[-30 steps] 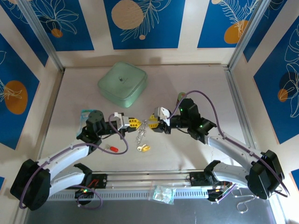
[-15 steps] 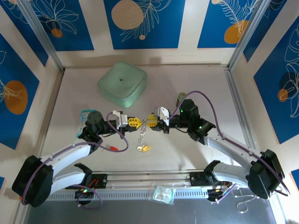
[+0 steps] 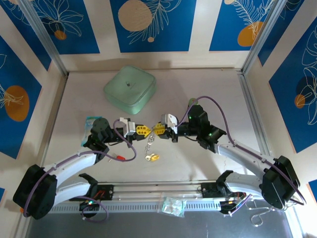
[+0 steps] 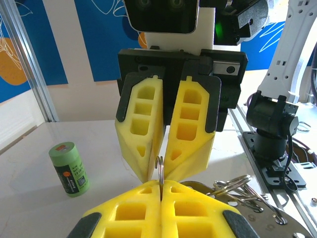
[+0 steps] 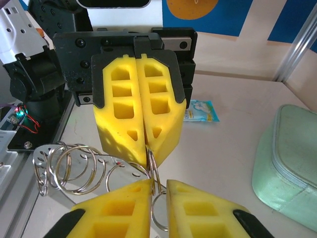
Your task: Put the keys on the keyring
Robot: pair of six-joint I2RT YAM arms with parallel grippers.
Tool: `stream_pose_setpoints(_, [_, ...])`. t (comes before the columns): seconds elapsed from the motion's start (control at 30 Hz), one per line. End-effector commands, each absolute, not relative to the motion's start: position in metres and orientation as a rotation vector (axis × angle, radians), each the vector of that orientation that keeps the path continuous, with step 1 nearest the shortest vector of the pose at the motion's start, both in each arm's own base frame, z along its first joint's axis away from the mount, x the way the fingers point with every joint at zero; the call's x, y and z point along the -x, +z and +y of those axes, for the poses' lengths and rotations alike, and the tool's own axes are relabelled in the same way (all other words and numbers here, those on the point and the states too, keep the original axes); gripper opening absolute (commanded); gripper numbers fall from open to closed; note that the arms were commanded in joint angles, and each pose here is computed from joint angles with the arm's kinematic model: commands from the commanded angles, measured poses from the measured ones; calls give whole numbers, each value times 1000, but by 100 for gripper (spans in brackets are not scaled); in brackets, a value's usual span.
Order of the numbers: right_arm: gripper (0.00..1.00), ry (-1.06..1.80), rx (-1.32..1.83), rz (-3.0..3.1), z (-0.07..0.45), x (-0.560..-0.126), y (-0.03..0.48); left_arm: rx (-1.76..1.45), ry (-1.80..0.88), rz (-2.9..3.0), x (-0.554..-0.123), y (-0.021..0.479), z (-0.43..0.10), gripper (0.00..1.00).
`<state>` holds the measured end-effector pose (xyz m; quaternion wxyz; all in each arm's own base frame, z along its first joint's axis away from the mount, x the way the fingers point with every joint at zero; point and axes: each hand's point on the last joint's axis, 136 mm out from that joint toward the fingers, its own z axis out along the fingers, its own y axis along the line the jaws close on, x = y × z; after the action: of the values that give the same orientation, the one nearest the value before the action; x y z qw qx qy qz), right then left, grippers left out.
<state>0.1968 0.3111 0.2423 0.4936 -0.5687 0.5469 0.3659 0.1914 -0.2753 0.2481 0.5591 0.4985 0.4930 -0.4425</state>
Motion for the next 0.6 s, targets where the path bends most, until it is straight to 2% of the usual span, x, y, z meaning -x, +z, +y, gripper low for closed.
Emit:
stream_pose_setpoints(0.0, [16, 902, 1387, 1274, 317, -195, 257, -1201, -1073, 1089, -181, 257, -277, 0])
stream_pose_setpoints(0.1, [15, 911, 1391, 1264, 319, -194, 259, -1203, -1076, 1089, -181, 257, -277, 0])
stream_pose_setpoints(0.13, [12, 918, 1394, 1260, 319, -193, 260, -1201, -1073, 1090, -182, 257, -277, 0])
stream_pose_setpoints(0.2, [0, 923, 1409, 1250, 320, -191, 261, -1199, -1067, 1093, -182, 256, -277, 0])
stream_pose_setpoints(0.23, [0, 914, 1422, 1250, 320, -190, 260, -1198, -1059, 1093, -183, 256, -277, 0])
stream_pose_setpoints(0.37, [0, 823, 1486, 1292, 313, -190, 256, -1249, -993, 1143, -187, 249, -276, 13])
stream_pose_setpoints(0.43, [0, 740, 1548, 1338, 310, -190, 249, -1287, -933, 1194, -190, 245, -274, 15])
stream_pose_setpoints(0.5, [0, 655, 1615, 1396, 306, -191, 240, -1330, -864, 1233, -192, 240, -272, 26])
stream_pose_setpoints(0.57, [0, 593, 1663, 1442, 302, -191, 233, -1367, -823, 1254, -193, 237, -270, 26])
